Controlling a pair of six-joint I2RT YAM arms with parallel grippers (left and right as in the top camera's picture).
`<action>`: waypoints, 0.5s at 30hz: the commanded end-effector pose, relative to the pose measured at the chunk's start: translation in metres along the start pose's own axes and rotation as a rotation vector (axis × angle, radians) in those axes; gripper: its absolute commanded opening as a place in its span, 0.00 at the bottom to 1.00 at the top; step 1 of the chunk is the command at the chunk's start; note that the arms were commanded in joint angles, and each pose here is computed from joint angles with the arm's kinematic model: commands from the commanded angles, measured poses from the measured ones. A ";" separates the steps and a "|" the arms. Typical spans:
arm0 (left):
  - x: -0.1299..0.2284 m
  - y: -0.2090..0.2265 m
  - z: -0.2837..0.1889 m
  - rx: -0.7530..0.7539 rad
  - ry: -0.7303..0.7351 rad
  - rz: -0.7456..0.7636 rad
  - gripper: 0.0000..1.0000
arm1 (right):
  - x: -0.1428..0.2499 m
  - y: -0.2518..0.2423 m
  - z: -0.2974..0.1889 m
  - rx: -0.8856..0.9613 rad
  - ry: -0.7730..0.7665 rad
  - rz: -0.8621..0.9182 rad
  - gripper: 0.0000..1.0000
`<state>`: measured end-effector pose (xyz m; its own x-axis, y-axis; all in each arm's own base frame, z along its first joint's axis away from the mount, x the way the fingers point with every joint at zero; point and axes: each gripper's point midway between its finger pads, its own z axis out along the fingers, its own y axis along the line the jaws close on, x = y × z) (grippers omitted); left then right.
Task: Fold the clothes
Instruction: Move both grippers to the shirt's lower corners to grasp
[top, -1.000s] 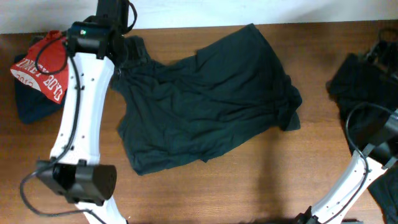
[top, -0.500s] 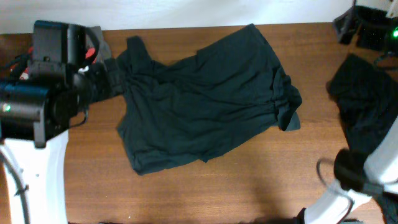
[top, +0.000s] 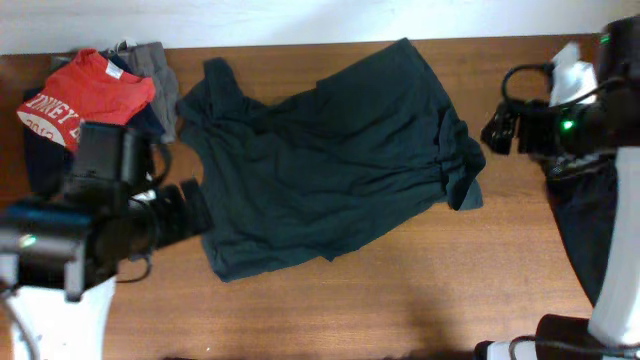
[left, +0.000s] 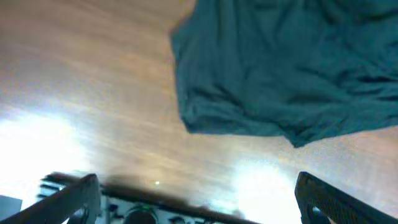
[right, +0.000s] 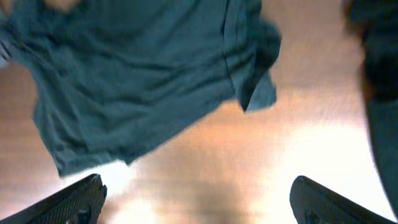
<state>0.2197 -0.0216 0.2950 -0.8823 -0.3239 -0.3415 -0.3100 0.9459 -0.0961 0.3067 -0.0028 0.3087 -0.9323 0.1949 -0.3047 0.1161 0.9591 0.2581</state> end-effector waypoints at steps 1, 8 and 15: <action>0.035 -0.005 0.031 0.049 0.117 -0.063 0.99 | 0.020 -0.007 0.031 0.007 0.112 0.000 0.99; 0.109 -0.009 0.112 0.094 0.404 -0.107 0.99 | 0.024 -0.022 0.090 0.002 0.163 0.025 0.99; 0.148 -0.006 0.166 0.118 0.499 -0.124 0.99 | 0.029 -0.028 0.113 0.003 0.176 0.028 0.99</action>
<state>0.1546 -0.0641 0.1005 -0.9171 -0.3762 0.1321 -0.3957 0.8995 -0.1852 0.3172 -0.0042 0.1925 -0.9722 0.1935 -0.1318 0.1546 0.9533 0.2595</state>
